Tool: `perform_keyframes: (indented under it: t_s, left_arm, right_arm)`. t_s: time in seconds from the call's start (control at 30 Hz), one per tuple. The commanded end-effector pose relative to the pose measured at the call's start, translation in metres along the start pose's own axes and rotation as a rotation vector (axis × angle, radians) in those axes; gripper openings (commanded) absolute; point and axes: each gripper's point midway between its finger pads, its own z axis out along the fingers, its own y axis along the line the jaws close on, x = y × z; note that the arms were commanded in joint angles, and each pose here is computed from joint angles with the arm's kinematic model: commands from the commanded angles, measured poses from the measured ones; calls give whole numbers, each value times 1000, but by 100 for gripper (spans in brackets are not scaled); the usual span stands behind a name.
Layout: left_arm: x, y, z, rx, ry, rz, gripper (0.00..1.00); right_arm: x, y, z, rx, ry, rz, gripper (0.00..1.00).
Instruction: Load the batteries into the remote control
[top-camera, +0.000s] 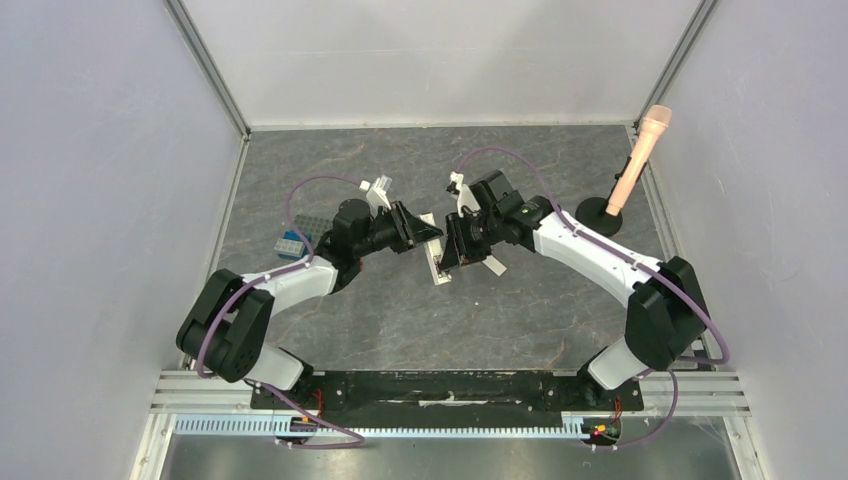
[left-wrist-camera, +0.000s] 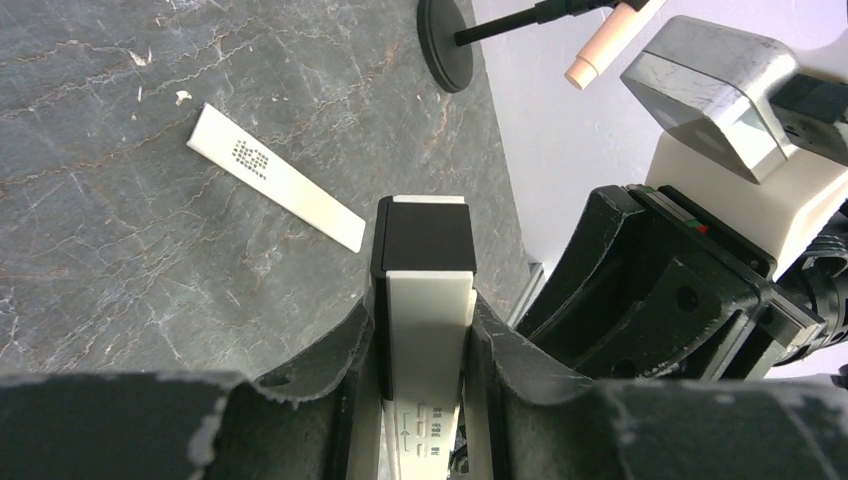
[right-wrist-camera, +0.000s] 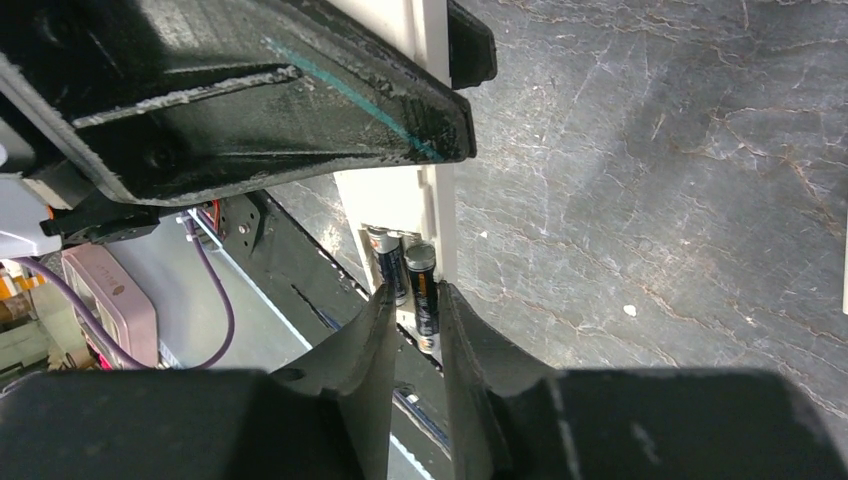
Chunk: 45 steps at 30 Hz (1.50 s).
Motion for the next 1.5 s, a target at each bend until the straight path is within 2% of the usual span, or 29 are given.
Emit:
perform_keyframes:
  t_s: [0.0, 0.5, 0.67, 1.1, 1.23, 1.47]
  left_arm:
    - [-19, -48, -2, 124, -30, -27, 2]
    - [-28, -62, -1, 192, -56, -108, 2]
    - [-36, -73, -3, 245, -91, -175, 2]
    - [-87, -121, -23, 383, -284, -398, 2]
    - [-97, -133, -27, 412, -320, -480, 2]
    - [-104, -144, -29, 439, -351, -571, 2]
  right_arm:
    - [-36, 19, -18, -36, -136, -42, 27]
    - [-63, 37, -61, -101, -291, 4, 40]
    - [-74, 38, -89, -110, -403, 17, 47]
    - [-82, 45, -155, -180, -785, 25, 49]
    - [-85, 49, -163, -206, -821, 46, 53]
    - [-86, 57, -168, -247, -837, 43, 54]
